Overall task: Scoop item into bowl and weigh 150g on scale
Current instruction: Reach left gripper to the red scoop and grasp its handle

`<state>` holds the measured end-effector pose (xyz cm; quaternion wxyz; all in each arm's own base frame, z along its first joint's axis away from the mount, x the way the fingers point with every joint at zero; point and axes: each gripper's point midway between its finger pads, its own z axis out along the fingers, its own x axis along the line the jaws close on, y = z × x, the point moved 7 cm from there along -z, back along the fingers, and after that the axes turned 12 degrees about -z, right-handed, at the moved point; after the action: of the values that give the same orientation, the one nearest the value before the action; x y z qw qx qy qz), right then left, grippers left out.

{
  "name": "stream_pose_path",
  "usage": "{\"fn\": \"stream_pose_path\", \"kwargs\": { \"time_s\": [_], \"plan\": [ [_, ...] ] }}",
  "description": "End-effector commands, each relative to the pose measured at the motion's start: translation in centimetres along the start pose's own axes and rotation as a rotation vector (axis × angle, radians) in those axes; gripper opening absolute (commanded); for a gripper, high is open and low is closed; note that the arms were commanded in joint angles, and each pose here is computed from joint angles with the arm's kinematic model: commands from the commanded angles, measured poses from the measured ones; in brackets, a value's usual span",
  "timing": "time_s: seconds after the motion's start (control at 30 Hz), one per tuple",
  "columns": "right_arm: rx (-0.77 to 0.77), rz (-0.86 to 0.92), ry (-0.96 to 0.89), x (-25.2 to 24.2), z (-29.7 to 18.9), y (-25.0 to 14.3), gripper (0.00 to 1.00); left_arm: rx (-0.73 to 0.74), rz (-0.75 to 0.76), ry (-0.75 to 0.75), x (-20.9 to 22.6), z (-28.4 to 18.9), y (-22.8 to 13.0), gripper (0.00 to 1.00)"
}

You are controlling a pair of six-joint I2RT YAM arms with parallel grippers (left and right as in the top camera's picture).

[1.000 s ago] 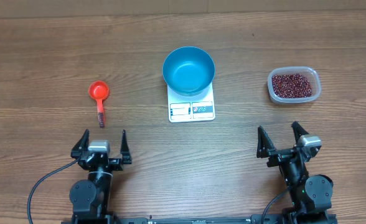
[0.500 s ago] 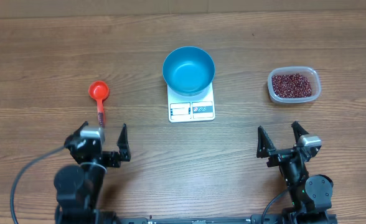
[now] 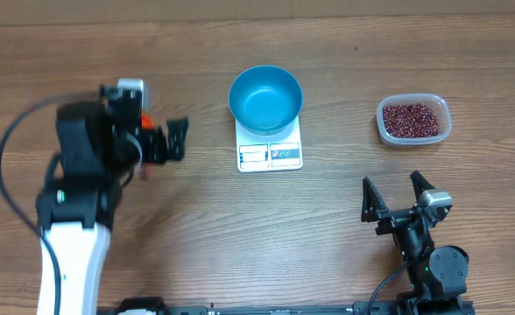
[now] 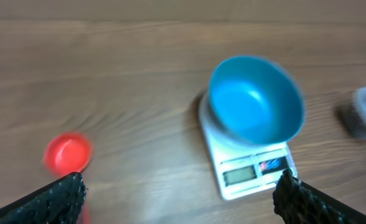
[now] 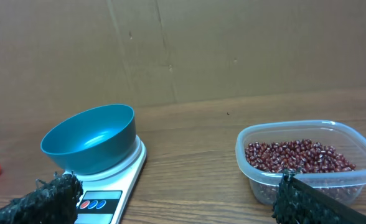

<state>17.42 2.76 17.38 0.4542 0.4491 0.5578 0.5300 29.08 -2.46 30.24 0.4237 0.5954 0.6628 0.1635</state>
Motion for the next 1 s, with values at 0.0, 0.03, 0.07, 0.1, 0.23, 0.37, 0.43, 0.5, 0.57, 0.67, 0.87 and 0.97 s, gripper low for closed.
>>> {"fn": "stream_pose_path", "kwargs": {
  "time_s": [0.0, 0.03, 0.07, 0.1, 0.23, 0.37, 0.43, 0.5, 0.57, 0.67, 0.87, 0.97],
  "plan": [
    [-0.003, -0.004, 0.002, 0.1, 0.0, -0.2, 1.00, 0.034, -0.004, -0.090, -0.8, 1.3, 1.8, 0.99],
    [-0.003, -0.004, 0.002, 0.1, 0.0, -0.2, 1.00, 0.043, -0.007, -0.087, -0.6, 2.1, 1.9, 0.99],
    [-0.003, -0.004, 0.002, 0.1, 0.0, -0.2, 1.00, 0.047, -0.009, -0.080, -0.3, 2.8, 1.9, 0.99],
    [-0.003, -0.004, 0.002, 0.1, 0.0, -0.2, 1.00, 0.052, -0.012, -0.057, 0.1, 3.5, 1.9, 0.99],
    [-0.003, -0.004, 0.002, 0.1, 0.0, -0.2, 1.00, 0.101, -0.051, 0.151, 3.5, 6.2, 1.2, 1.00],
    [-0.003, -0.004, 0.002, 0.1, 0.0, -0.2, 1.00, 0.157, -0.153, 0.339, 8.2, 8.4, 0.1, 0.96],
    [-0.003, -0.004, 0.002, 0.1, 0.0, -0.2, 1.00, 0.182, -0.187, 0.383, 10.3, 9.3, -0.4, 0.93],
    [-0.003, -0.004, 0.002, 0.1, 0.0, -0.2, 1.00, 0.199, -0.223, 0.413, 12.3, 10.0, -0.8, 0.92],
    [-0.003, -0.004, 0.002, 0.1, 0.0, -0.2, 1.00, 0.209, -0.254, 0.440, 14.2, 10.7, -1.2, 0.89],
    [-0.003, -0.004, 0.002, 0.1, 0.0, -0.2, 1.00, 0.221, -0.287, 0.455, 16.3, 11.7, -1.8, 0.84],
    [-0.003, -0.004, 0.002, 0.1, 0.0, -0.2, 1.00, 0.262, -0.260, 0.468, 19.2, 14.1, -3.2, 0.65],
    [-0.003, -0.004, 0.002, 0.1, 0.0, -0.2, 1.00, 0.281, -0.254, 0.465, 20.0, 15.6, -4.1, 0.59]
  ]
}}
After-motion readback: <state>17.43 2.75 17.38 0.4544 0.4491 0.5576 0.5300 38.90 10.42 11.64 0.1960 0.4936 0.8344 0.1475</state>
